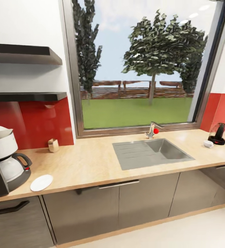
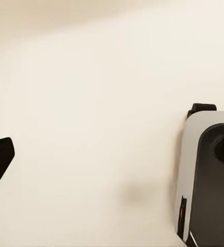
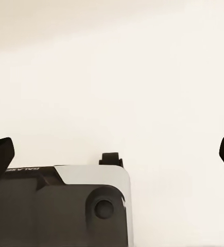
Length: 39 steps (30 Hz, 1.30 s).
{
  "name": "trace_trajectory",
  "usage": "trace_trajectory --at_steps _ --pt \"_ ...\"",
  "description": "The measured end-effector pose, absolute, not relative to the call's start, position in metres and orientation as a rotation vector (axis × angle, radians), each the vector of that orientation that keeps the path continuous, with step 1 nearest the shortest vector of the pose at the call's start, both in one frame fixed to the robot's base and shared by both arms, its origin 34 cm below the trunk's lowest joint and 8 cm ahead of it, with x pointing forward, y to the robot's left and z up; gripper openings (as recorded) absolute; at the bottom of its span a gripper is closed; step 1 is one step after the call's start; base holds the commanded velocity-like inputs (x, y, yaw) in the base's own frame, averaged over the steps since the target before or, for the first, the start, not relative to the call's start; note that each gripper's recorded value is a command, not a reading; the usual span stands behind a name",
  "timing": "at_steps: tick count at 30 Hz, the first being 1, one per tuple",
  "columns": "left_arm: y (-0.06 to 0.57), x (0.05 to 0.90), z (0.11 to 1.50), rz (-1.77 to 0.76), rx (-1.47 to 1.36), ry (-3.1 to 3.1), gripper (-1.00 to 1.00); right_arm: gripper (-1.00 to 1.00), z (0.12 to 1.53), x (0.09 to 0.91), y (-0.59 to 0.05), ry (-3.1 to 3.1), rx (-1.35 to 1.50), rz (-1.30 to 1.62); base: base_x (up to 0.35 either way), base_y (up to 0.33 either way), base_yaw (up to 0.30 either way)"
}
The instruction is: Set up a coffee station on the kitchen countertop: keep the coffee maker on the countertop, move the bottle of coffee from the kitchen shelf to the counter next to the coffee maker, place a paper coffee filter on top of the coffee maker, put the saucer next to the coffee maker with the coffee cup on the saucer, and place the electric kettle next to the coffee maker.
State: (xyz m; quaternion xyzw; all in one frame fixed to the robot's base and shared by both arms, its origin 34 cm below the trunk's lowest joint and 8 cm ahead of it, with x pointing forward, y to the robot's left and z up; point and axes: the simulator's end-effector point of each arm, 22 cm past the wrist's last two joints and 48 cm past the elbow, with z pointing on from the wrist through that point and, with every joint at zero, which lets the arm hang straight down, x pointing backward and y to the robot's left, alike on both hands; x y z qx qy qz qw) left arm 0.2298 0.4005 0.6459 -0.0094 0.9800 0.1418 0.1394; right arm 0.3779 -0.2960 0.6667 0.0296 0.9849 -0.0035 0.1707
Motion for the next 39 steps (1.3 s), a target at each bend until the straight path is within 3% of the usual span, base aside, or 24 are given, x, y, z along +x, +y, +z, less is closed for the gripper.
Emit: trace_trajectory --at_steps 25,39 --pt "0.3977 0.2292 0.6452 0.407 -0.005 2.838 1.0 1.0 0.6666 0.3772 -0.2961 2.796 0.084 -0.013 0.011 -0.001 -0.299" --pt "0.3963 0.2255 0.6441 0.41 -0.008 2.846 1.0 1.0 0.6666 0.3773 -0.2957 2.795 0.084 -0.014 0.178 -0.169 -0.299"
